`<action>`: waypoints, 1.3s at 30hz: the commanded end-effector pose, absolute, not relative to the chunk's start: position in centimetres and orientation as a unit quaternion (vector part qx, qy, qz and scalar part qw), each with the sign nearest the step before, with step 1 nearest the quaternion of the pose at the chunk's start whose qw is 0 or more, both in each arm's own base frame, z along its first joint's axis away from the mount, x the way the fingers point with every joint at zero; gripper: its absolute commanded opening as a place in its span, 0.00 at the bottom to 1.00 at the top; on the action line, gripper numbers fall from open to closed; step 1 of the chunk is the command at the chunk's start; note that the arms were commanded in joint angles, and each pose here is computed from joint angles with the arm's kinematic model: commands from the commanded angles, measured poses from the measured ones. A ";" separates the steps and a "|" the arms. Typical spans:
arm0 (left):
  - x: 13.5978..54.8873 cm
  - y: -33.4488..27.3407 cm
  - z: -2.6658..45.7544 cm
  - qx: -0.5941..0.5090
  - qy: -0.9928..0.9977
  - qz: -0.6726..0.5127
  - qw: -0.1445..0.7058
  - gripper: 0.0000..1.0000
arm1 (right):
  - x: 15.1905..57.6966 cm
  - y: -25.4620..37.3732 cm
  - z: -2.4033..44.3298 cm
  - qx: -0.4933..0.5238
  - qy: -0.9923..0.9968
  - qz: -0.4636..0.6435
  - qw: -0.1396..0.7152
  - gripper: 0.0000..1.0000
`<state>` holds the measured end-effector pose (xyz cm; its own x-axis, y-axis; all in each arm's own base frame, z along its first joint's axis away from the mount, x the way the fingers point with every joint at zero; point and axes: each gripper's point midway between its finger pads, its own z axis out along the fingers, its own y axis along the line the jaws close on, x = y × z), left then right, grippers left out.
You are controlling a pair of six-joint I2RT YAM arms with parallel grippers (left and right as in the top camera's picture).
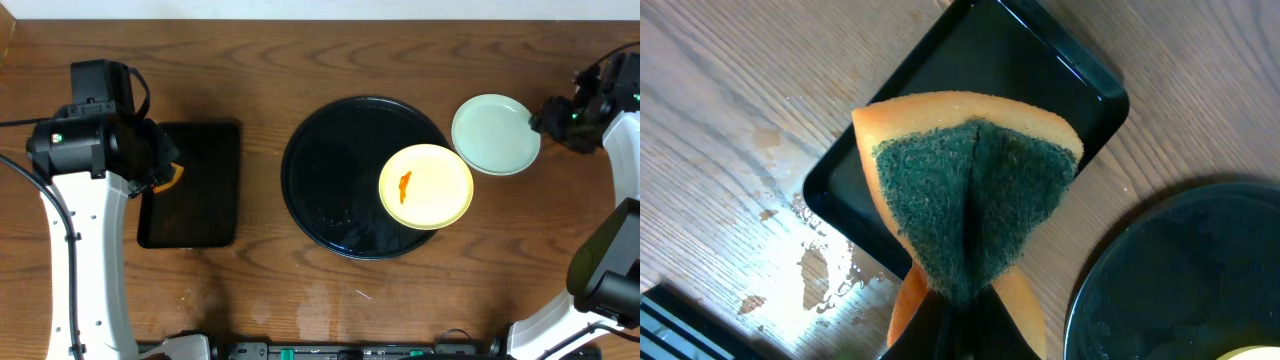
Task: Clean dirty plates on tray and stack at the side
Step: 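Release the stacked plate and move the right gripper to the yellow plate, then grip the yellow plate rim with the right gripper and drag it to tray center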
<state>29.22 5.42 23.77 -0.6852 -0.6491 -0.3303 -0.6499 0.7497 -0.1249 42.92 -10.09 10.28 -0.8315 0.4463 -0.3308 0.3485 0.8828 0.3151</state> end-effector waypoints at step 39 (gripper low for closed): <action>29.3 5.6 23.6 -0.346 0.921 0.007 0.176 0.08 | 33.6 2.8 6.5 0.098 0.994 -0.041 0.002 0.59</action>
